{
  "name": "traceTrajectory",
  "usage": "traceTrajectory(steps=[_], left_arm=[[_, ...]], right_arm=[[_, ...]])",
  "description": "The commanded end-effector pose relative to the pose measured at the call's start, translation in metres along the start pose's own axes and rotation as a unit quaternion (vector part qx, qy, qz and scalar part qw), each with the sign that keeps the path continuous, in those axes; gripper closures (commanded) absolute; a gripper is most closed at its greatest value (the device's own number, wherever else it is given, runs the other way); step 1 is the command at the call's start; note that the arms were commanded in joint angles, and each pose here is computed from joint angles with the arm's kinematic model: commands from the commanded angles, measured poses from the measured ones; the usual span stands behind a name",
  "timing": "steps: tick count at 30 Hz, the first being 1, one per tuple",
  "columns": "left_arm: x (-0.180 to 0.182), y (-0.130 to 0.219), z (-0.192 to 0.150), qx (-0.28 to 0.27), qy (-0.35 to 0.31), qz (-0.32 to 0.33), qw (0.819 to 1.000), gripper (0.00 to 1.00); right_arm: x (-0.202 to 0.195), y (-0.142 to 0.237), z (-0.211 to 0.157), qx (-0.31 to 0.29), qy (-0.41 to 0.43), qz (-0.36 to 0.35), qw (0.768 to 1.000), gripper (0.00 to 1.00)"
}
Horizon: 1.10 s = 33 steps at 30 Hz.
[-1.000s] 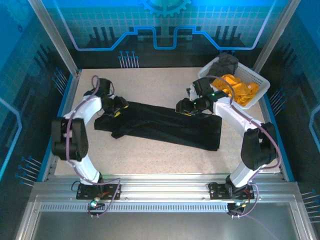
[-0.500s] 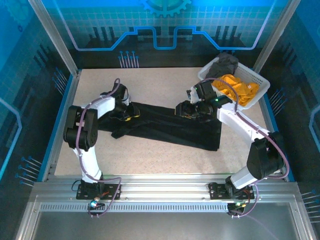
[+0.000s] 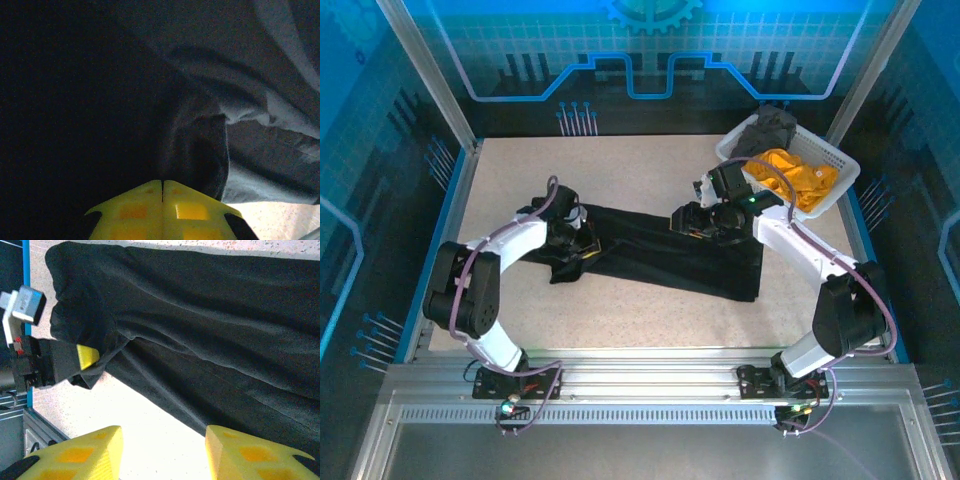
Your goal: Fold and stack the t-shirts
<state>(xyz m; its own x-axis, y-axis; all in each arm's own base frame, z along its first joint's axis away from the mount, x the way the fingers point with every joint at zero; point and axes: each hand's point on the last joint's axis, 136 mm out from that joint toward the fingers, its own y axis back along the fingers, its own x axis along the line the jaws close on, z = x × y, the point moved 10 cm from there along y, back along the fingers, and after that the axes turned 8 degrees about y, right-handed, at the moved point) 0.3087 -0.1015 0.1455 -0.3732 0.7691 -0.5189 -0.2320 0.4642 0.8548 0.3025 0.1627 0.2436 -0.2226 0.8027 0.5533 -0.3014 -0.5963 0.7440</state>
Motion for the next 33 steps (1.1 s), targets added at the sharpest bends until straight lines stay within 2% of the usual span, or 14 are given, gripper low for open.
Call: traceTrajectory(steps=[1,3,5,6,9,11,15,17,20,25,33], left_arm=[[-0.001,-0.009,-0.018,0.032,0.038,-0.017,0.999,0.99],[0.0,-0.016,-0.024,0.042,0.046,-0.014,0.998,0.9],[-0.001,-0.022,-0.029,0.053,0.056,-0.012,0.997,0.68],[-0.001,-0.023,-0.031,0.058,0.059,-0.013,0.996,0.66],[-0.003,-0.022,-0.034,0.069,0.072,-0.022,0.995,0.63],[-0.006,-0.01,-0.033,0.056,0.063,-0.027,0.996,0.62],[0.011,0.031,-0.019,-0.02,0.087,-0.008,0.996,0.59],[0.032,0.053,-0.005,-0.071,0.126,0.006,0.989,0.59],[0.06,0.072,0.017,-0.113,0.185,0.006,0.976,0.59],[0.094,0.077,0.045,-0.134,0.21,0.034,0.968,0.6],[0.105,0.054,0.068,-0.14,0.132,0.013,0.981,0.59]], right_arm=[[-0.001,-0.005,-0.003,0.015,-0.001,0.0,1.0,0.52],[-0.002,-0.006,-0.006,0.021,-0.004,-0.001,1.0,0.52],[-0.004,-0.007,-0.009,0.027,-0.005,0.0,1.0,0.52],[-0.004,-0.008,-0.011,0.029,-0.006,0.001,1.0,0.51],[-0.007,-0.01,-0.014,0.036,-0.01,-0.004,0.999,0.51],[-0.009,-0.011,-0.015,0.04,-0.011,-0.008,0.999,0.52],[-0.011,-0.014,-0.015,0.043,-0.015,-0.014,0.999,0.52],[-0.012,-0.016,-0.015,0.043,-0.017,-0.015,0.999,0.52],[-0.012,-0.019,-0.013,0.045,-0.017,-0.01,0.999,0.52],[-0.009,-0.021,-0.009,0.046,-0.004,0.006,0.999,0.51],[-0.004,-0.022,-0.011,0.049,0.008,0.043,0.998,0.49]])
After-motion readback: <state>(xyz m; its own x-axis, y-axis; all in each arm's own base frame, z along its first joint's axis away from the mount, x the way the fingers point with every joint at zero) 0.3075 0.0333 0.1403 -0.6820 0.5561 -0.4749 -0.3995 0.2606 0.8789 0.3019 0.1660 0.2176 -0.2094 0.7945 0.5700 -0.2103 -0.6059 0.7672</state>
